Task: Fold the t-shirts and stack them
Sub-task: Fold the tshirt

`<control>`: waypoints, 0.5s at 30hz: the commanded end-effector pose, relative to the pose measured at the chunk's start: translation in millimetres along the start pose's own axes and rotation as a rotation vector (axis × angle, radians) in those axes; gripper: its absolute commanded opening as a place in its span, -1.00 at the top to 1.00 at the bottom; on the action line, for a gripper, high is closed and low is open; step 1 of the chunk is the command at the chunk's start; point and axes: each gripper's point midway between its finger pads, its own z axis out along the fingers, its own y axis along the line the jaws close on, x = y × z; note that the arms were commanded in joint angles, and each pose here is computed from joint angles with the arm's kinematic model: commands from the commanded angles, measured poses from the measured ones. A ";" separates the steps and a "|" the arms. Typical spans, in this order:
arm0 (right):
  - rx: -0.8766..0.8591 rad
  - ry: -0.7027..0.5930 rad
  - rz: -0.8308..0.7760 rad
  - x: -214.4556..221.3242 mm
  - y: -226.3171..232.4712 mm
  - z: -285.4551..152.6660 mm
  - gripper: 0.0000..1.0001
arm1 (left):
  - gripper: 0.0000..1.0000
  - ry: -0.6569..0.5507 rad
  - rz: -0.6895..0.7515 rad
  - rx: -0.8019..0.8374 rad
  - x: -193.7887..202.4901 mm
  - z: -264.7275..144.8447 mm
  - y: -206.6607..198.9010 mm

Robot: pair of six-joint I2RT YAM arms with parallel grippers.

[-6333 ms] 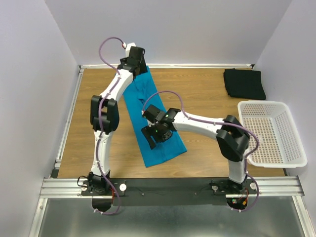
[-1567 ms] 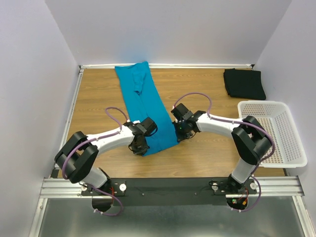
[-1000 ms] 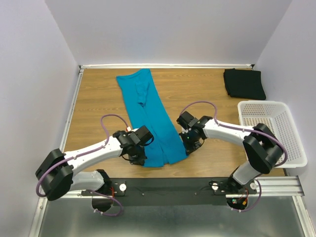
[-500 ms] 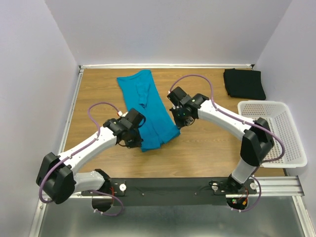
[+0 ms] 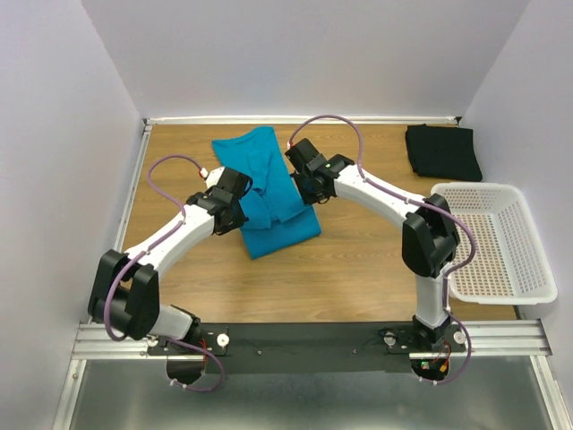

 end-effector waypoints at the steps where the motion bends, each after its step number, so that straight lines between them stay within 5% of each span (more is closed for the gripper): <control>1: 0.038 -0.117 0.010 -35.0 -5.7 13.8 0.99 | 1.00 -0.125 0.014 -0.059 -34.7 16.5 4.2; 15: 0.040 -0.112 0.031 -34.2 -0.9 62.7 0.99 | 1.00 -0.120 0.001 -0.119 -36.1 64.3 11.5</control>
